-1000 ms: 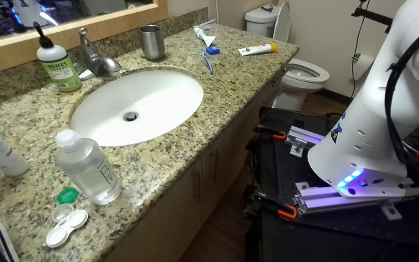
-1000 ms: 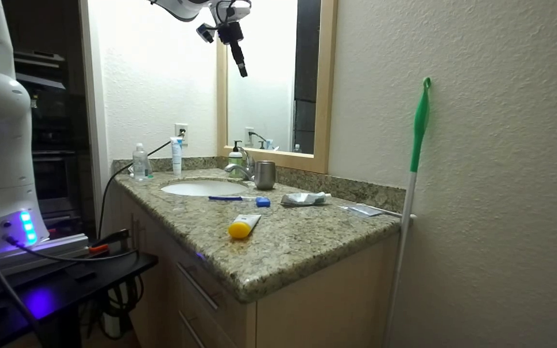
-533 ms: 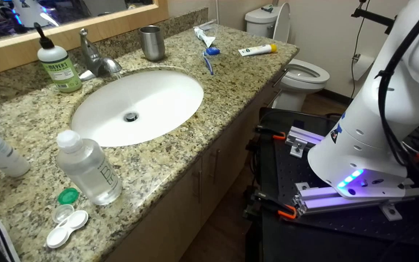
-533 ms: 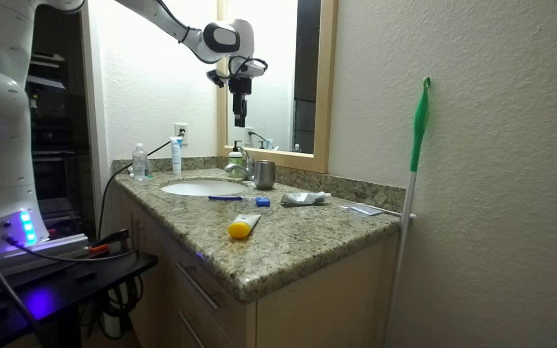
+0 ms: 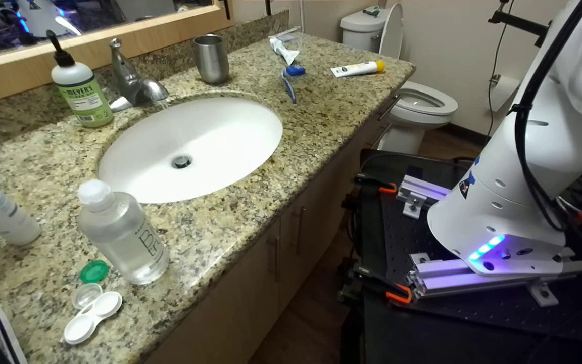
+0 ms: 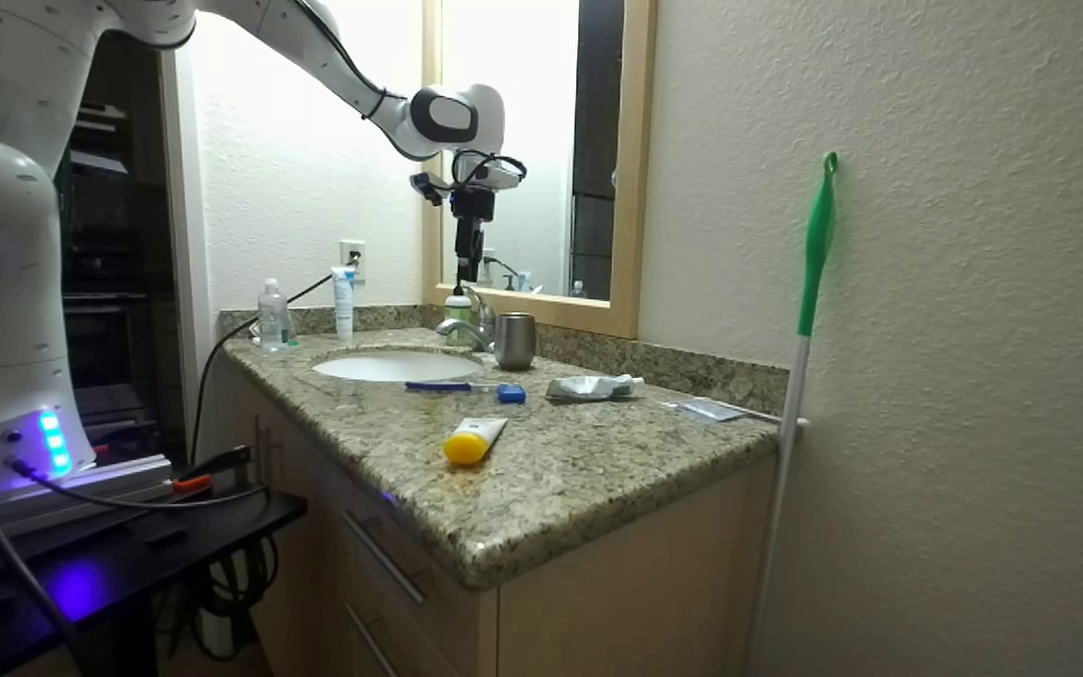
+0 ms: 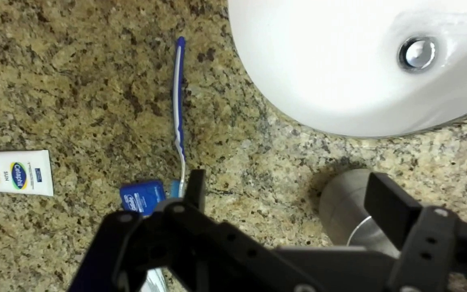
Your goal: Turn the faucet handle upwards pick up the toothbrush wash it and then place it in the cup afterward turn the faucet handle downwards
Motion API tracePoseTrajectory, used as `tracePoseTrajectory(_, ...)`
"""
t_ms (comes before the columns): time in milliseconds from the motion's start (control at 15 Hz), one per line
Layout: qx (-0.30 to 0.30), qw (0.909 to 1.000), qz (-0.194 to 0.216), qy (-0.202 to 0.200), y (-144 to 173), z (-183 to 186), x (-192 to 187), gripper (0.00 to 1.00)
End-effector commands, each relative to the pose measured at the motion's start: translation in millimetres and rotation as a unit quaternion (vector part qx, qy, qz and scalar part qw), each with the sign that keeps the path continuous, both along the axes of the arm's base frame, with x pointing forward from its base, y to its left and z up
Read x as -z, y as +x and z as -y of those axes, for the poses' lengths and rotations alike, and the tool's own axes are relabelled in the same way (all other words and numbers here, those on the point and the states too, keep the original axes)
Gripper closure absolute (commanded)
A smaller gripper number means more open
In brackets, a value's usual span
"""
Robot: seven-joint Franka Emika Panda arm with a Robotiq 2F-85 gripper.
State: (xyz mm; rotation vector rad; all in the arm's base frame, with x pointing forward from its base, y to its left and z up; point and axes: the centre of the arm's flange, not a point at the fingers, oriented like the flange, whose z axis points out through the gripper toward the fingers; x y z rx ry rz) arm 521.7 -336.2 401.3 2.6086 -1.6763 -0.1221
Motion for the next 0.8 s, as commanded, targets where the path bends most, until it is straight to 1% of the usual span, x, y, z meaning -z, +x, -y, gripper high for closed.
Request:
tracePoseTrajectory(0, -0.054, 0.9984, 0.018, -0.004, -46.2, 13.7, 36.2, 0.00)
tracePoseTrajectory(133, -0.113, 0.9931, 0.030, -0.001, -75.4, 28.0, 48.1, 0.00)
tracePoseTrajectory(200, -0.141, 0.9894, 0.036, 0.005, -96.0, 42.8, 53.2, 0.00)
tracePoseTrajectory(333, -0.188, 0.9810, 0.039, 0.025, -131.6, 60.8, 65.2, 0.00)
tracePoseTrajectory(400, -0.196, 0.9793, 0.028, 0.040, -146.3, 66.4, 68.9, 0.00)
tracePoseTrajectory(533, -0.223, 0.9723, 0.021, 0.067, -176.4, 77.3, 74.9, 0.00)
tracePoseTrajectory(600, -0.216, 0.9731, 0.028, 0.074, -190.3, 81.7, 74.8, 0.00)
tracePoseTrajectory(667, -0.205, 0.9772, 0.021, 0.053, -163.2, 79.5, 75.4, 0.00)
tracePoseTrajectory(733, -0.202, 0.9776, 0.021, 0.055, -173.3, 85.5, 76.3, 0.00)
